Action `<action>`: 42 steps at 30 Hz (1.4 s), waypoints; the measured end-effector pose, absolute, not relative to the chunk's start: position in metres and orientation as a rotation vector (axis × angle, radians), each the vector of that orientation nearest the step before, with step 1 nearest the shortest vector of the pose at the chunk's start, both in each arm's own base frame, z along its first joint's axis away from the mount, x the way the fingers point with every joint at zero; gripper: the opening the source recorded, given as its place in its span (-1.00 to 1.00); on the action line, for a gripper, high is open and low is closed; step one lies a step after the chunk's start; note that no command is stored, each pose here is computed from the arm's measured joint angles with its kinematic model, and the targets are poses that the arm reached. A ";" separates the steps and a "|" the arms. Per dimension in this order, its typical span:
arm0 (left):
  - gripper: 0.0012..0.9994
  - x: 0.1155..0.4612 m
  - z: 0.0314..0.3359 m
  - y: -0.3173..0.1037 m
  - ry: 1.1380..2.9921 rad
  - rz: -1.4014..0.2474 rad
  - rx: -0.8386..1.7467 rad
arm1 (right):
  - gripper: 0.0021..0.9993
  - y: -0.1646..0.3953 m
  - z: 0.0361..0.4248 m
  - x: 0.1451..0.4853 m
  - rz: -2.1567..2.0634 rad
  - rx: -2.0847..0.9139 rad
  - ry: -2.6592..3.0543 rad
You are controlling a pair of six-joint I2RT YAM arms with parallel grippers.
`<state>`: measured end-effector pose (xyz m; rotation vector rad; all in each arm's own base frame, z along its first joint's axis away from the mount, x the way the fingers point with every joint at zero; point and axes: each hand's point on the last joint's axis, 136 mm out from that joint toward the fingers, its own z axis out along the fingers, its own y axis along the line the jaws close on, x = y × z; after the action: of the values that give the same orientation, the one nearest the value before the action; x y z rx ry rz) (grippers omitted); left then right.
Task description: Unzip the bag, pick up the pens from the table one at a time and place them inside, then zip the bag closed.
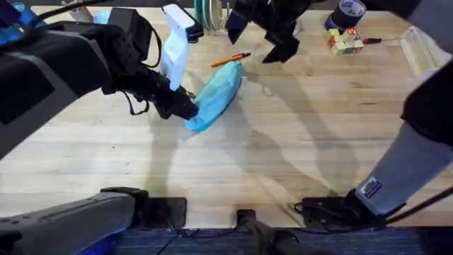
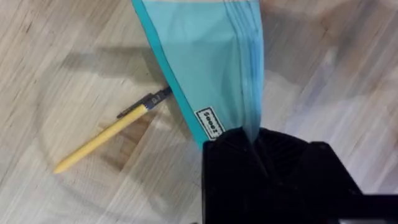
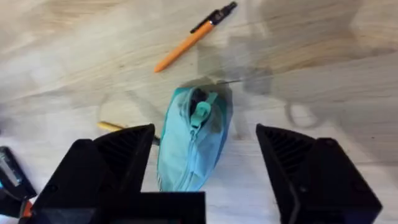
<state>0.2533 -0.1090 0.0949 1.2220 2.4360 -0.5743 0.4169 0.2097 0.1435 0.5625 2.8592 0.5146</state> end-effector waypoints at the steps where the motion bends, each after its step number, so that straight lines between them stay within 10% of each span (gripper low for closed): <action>1: -0.92 0.253 0.095 -0.109 2.436 -0.574 1.222 | 0.99 0.211 0.139 0.417 0.509 0.567 2.869; 11: -0.92 0.253 0.095 -0.109 2.436 -0.574 1.222 | 0.99 0.232 0.109 0.409 0.477 0.545 2.938; 29: -0.92 0.253 0.095 -0.110 2.435 -0.579 1.222 | -0.42 0.238 0.100 0.414 0.478 0.553 2.931; 42: -0.92 0.252 0.095 -0.109 2.437 -0.581 1.222 | -0.93 0.237 0.099 0.415 0.458 0.547 2.922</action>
<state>0.2525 -0.1095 0.0950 1.2217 2.4370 -0.5808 0.4153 0.2374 0.0994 0.5473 2.9216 0.4576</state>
